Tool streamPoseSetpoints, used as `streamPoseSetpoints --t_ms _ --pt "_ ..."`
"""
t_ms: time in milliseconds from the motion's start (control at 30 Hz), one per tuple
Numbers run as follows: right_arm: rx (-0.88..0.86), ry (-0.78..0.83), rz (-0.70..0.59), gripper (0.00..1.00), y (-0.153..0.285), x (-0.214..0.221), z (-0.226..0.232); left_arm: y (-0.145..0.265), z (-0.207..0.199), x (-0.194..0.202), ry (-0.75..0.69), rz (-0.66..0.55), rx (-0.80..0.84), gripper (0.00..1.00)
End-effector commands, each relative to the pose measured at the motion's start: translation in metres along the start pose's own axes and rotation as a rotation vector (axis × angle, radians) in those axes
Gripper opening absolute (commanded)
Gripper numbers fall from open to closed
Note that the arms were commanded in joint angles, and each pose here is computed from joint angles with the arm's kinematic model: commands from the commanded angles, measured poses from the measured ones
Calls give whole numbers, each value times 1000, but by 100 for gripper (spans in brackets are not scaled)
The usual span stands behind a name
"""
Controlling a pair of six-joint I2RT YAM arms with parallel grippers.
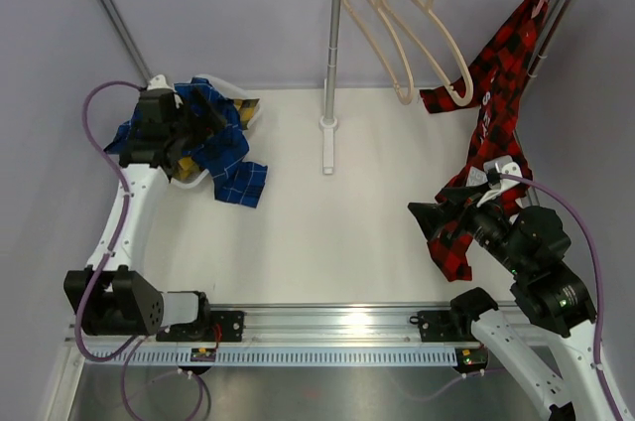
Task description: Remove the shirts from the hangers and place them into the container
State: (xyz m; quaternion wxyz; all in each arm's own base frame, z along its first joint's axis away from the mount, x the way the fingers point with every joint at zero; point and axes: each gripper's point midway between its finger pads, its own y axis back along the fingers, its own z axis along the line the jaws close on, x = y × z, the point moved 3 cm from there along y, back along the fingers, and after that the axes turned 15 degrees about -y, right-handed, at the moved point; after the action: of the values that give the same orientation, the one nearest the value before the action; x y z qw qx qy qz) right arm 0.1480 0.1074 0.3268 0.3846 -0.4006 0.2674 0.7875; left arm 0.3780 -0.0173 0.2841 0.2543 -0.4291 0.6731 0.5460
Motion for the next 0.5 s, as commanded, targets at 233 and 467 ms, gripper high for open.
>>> streamPoseSetpoints --t_ms 233,467 --pt "-67 12 -20 100 2 -5 12 -11 36 143 -26 47 -128 96" --pt "-69 14 -20 99 3 -5 12 -33 51 159 -61 -60 -150 94"
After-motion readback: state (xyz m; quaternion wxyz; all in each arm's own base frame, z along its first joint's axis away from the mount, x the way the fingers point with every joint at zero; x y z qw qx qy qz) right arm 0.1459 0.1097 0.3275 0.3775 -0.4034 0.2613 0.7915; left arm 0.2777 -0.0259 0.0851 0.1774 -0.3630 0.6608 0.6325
